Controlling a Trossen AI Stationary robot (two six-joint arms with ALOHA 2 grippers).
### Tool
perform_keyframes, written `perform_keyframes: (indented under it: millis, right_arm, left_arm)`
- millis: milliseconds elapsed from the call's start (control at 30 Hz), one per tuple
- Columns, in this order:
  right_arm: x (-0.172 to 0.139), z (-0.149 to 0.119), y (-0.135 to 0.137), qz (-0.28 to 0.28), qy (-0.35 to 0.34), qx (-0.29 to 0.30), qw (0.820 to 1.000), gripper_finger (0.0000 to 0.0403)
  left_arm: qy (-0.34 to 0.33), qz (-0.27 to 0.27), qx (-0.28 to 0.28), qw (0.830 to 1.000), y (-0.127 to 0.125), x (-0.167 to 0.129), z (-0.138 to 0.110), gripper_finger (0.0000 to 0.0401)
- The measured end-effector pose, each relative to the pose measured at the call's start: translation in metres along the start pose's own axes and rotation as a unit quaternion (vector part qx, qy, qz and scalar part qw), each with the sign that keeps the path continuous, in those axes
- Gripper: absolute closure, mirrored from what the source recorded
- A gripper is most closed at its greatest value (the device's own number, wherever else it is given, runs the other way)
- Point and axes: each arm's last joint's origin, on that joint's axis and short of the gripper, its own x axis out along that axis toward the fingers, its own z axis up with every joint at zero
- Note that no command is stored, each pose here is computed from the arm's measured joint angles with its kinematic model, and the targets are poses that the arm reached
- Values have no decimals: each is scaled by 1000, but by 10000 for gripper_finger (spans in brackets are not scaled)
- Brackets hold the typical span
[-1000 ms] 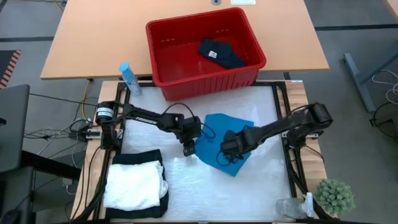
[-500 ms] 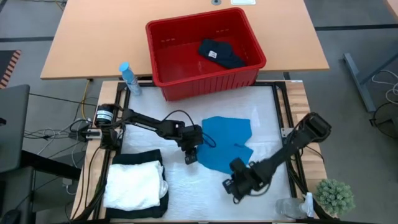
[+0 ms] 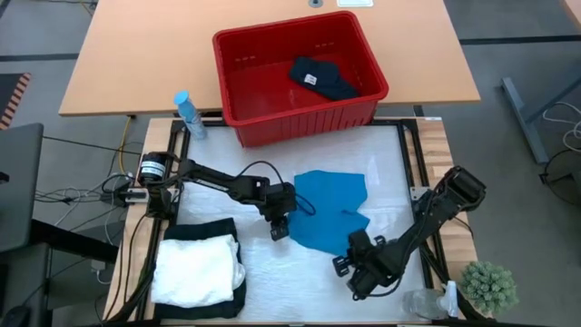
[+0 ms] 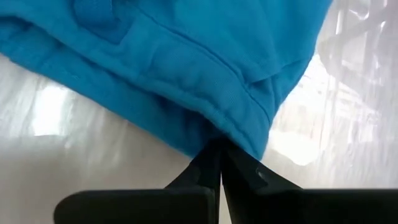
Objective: Fold Laundry from Bin
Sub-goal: Fold the blue shorts from the red bin
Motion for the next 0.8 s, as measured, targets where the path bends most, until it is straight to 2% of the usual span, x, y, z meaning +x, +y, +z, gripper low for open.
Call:
perform_keyframes:
  millis: [200,333,600,667,800]
  right_arm:
    - [9,-8,5,4,19,5,1000,390]
    - [22,-15,5,-25,45,-2,999,390]
    - [35,-13,7,-45,65,-11,997,390]
    - [36,-12,8,-45,66,-20,997,390]
    - [37,-10,8,-47,67,-26,996,390]
  left_arm:
    - [-19,16,-5,1000,0,0,2,401]
    - [-11,20,-9,1000,2,-2,1,401]
    - [-11,31,-13,999,8,-36,6,401]
    - [-42,32,-10,999,5,-49,12,401]
    - [-139,-4,58,989,-10,-63,29,401]
